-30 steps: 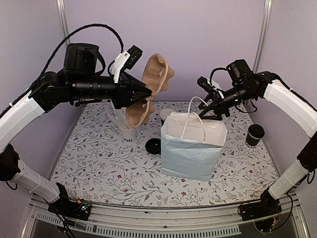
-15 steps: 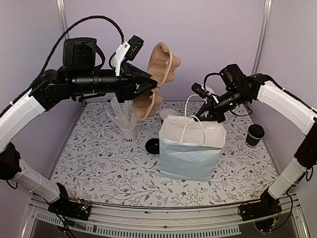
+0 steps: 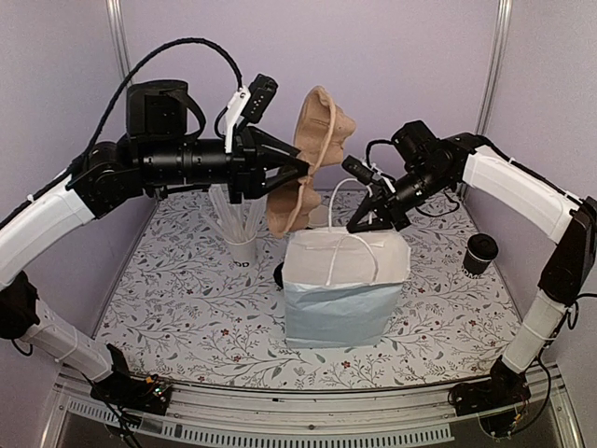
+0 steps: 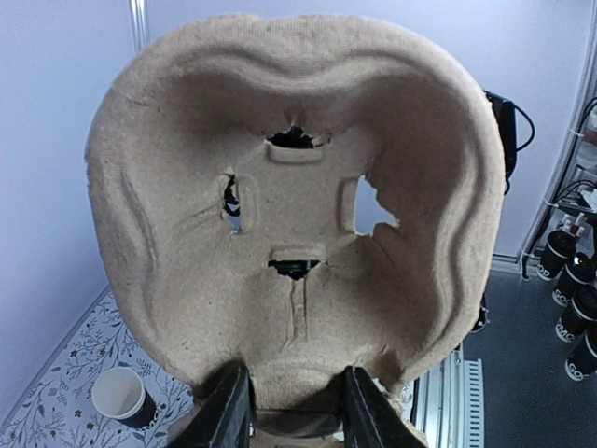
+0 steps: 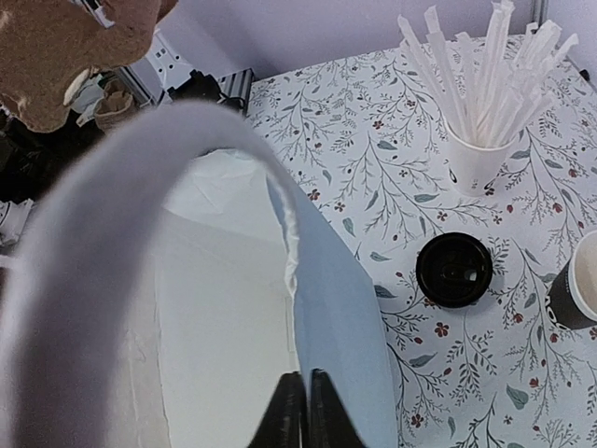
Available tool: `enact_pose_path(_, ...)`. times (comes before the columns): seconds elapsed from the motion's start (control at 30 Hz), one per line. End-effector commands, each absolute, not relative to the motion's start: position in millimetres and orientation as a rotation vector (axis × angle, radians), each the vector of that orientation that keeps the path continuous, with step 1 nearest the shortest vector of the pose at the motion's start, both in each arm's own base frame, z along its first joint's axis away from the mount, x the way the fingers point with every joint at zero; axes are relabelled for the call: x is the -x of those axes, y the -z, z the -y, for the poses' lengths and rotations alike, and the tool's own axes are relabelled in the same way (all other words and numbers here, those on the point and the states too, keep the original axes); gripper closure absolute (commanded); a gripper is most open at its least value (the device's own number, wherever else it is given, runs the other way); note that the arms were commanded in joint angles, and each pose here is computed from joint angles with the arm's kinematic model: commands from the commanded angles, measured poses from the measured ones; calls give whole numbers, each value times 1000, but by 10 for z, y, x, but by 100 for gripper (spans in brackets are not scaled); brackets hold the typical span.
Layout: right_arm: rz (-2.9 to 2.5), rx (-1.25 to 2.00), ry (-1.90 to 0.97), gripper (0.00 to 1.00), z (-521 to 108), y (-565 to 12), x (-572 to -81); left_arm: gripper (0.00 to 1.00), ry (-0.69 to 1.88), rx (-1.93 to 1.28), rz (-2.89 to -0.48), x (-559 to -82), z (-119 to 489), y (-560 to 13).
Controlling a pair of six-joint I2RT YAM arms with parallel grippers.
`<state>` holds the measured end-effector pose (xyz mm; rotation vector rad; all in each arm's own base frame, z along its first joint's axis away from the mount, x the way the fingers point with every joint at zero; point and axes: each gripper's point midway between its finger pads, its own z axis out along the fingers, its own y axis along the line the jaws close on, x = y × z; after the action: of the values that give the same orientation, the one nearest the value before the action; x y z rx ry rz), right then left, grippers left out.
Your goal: Pack the takeout coffee
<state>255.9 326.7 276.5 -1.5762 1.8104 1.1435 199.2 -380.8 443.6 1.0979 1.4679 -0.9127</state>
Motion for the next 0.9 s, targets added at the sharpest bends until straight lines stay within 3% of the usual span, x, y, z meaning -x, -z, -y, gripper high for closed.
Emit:
enact_pose_path(0.0,-1776,1607,-1166,75,-3328,-2839,-2519,64,999,-1134,-1386,-1838,3926,-4478)
enact_pose_path(0.13,-1759,1620,-1074,39,-3257,-2954,-2533,65,1021,-1195,-1378,-1831,4060,-4344)
enact_pose_path(0.27,-1729,1602,-971,25,-3096,-3161,-2510,65,1051,-1241,-1362,-1816,4175,-4269)
enact_pose_path(0.57,-1692,1512,-901,20,-2628,-3402,-2335,65,1048,-1318,-1358,-1843,4321,-4041)
enact_pose_path(0.87,-1551,1655,-1008,29,-2558,-3384,-1709,65,1063,-1330,-1374,-1867,4380,-3947)
